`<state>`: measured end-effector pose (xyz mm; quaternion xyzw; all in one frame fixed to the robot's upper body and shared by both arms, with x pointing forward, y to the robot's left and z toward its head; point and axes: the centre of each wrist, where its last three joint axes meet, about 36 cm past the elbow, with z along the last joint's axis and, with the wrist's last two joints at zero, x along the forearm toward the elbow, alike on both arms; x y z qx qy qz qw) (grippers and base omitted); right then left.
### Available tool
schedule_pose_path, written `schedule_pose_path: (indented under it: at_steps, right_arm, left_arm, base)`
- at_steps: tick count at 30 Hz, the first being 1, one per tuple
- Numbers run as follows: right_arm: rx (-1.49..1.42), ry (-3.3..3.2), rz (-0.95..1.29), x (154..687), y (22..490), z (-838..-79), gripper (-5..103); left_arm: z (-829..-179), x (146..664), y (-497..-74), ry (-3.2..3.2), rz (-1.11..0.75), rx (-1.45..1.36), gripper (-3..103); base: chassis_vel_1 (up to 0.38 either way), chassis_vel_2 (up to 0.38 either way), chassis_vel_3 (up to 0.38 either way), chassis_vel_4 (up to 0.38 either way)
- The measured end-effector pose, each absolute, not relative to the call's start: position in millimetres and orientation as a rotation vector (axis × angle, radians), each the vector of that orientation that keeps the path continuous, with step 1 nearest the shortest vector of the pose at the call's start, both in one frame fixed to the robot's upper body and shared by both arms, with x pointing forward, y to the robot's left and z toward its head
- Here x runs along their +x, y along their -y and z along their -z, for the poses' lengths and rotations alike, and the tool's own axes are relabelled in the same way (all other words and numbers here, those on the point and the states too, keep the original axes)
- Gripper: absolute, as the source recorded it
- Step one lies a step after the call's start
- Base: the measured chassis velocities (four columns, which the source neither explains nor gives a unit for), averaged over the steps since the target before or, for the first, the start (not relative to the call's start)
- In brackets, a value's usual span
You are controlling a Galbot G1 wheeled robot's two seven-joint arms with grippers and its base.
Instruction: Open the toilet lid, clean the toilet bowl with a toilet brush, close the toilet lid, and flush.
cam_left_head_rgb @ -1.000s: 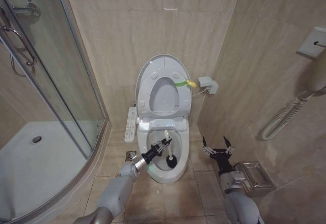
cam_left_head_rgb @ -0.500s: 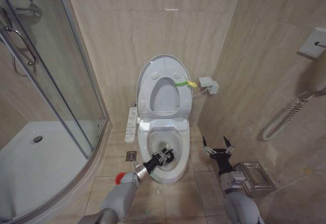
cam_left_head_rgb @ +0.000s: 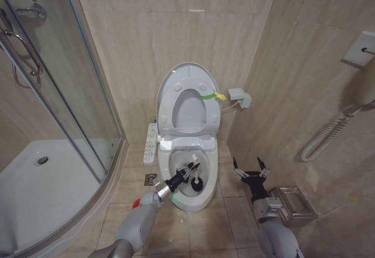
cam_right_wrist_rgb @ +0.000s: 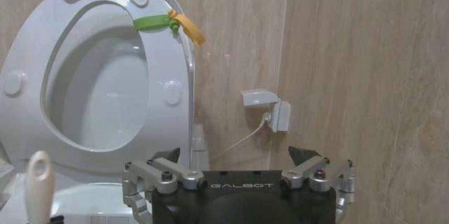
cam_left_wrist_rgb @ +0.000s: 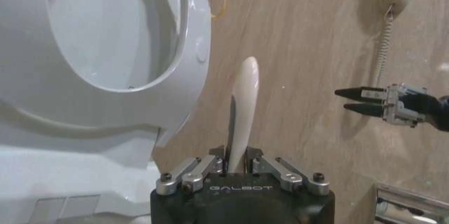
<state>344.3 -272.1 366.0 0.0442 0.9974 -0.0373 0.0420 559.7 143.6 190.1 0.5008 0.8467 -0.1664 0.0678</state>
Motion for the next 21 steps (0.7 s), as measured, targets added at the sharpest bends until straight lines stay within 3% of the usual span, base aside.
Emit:
schedule_pose_path:
  at_steps: [21]
  right_arm:
    - [0.135,-3.052,0.114,344,272,-366,100]
  left_arm:
    - [-164,544,-154,-2.656,0.432,1.539,23]
  base:
    - [0.000,0.000,0.000,0.000]
